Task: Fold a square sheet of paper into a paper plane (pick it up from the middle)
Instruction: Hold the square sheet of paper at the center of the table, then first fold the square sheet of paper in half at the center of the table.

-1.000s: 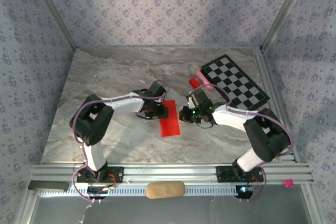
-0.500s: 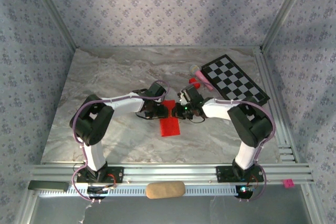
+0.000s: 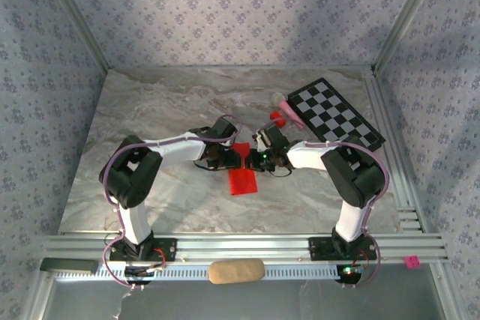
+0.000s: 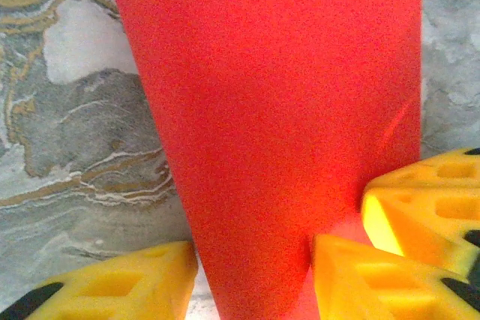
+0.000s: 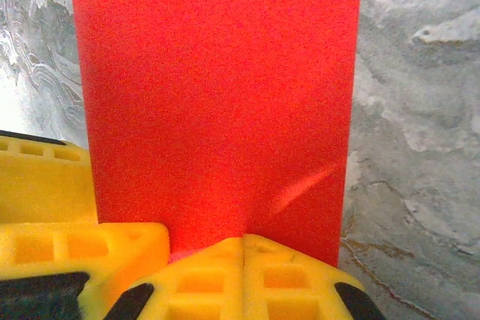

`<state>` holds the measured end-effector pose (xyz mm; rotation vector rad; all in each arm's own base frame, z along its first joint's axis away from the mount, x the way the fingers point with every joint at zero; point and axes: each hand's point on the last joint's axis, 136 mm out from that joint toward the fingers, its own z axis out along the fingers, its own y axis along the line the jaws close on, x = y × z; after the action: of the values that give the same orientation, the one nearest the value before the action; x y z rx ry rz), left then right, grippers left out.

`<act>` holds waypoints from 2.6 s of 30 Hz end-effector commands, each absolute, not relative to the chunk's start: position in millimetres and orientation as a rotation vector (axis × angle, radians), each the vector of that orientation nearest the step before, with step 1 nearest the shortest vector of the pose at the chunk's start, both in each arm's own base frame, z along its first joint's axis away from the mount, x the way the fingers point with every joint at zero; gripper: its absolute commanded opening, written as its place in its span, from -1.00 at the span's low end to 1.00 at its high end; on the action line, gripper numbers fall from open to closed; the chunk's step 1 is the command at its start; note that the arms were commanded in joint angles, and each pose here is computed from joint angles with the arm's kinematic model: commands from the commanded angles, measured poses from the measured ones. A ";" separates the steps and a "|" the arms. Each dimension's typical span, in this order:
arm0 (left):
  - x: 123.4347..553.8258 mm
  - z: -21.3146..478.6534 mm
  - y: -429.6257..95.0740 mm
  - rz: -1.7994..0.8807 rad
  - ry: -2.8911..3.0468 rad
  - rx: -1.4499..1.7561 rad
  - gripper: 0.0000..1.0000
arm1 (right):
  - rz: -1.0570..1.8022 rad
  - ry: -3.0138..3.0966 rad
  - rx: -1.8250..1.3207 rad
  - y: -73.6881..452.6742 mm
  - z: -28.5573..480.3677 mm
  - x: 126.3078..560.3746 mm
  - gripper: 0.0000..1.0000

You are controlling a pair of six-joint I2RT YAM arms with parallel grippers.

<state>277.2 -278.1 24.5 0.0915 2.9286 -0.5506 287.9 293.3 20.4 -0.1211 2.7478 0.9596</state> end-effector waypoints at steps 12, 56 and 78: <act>286.7 105.3 -277.7 -0.982 2.642 -0.064 -0.39 | 0.742 2.939 -0.118 260.2 -21.2 262.2 -1.00; 258.0 16.7 -267.1 -0.922 2.865 0.006 -1.00 | 0.711 2.953 -0.084 257.0 -26.7 254.1 -1.00; 229.0 9.4 -283.6 -1.095 2.931 -0.180 -1.00 | 0.681 2.952 -0.085 252.2 -26.3 252.3 -1.00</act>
<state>240.7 -289.7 27.0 -0.1732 2.8740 -1.1307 286.9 291.9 19.7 -0.1585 2.7444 0.9197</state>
